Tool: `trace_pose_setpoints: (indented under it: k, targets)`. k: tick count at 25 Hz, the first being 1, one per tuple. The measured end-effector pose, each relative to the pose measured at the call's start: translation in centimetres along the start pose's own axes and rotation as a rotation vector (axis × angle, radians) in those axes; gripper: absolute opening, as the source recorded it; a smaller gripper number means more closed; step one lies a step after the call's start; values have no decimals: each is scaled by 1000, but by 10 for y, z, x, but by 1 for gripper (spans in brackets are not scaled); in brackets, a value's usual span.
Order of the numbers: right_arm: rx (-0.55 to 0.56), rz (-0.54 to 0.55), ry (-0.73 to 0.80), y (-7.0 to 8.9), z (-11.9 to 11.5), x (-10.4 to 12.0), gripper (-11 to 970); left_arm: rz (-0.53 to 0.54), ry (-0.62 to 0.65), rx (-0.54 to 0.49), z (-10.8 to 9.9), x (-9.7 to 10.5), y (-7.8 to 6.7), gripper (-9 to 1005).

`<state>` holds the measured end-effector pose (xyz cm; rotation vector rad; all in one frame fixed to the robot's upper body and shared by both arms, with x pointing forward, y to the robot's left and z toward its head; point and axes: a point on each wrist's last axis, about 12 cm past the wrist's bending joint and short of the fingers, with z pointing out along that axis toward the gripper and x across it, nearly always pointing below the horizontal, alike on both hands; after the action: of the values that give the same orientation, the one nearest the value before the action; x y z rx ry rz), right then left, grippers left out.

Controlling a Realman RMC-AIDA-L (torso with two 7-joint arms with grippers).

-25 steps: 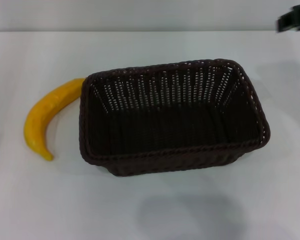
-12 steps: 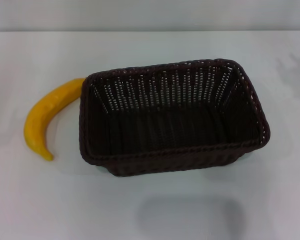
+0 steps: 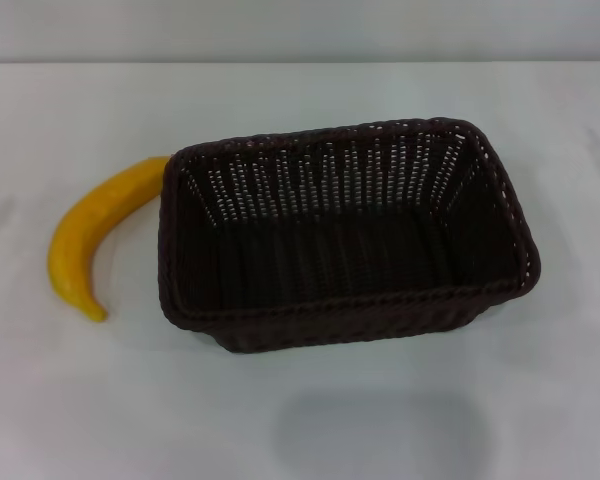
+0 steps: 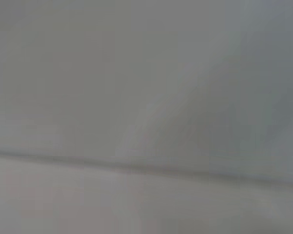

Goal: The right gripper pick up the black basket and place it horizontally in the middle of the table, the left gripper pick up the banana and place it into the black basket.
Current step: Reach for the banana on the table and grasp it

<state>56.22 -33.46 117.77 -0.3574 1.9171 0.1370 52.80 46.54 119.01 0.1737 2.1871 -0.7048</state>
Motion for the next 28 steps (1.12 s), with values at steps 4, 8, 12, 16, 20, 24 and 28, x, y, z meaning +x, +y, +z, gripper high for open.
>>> trace_pose_setpoints:
  k: [4,8,12,16,20,24,28]
  targets:
    - [-14,29,-16,-7,1,13,357,50,233,-53,33,-23,-9,829]
    - [-24,66,-14,-12,0,25,357,105,384,-68,67,-37,-22,827]
    - [-29,87,-6,-12,0,32,358,151,467,-61,93,-39,-32,827]
    - [-31,100,4,-13,1,36,358,173,527,-46,115,-33,-41,828]
    - [-29,117,5,-13,3,39,357,164,559,-59,129,-25,-47,829]
    - [-30,121,3,-13,3,39,357,128,586,-99,135,-17,-46,830]
    - [-27,121,-6,-14,4,35,358,82,594,-169,140,-9,-42,829]
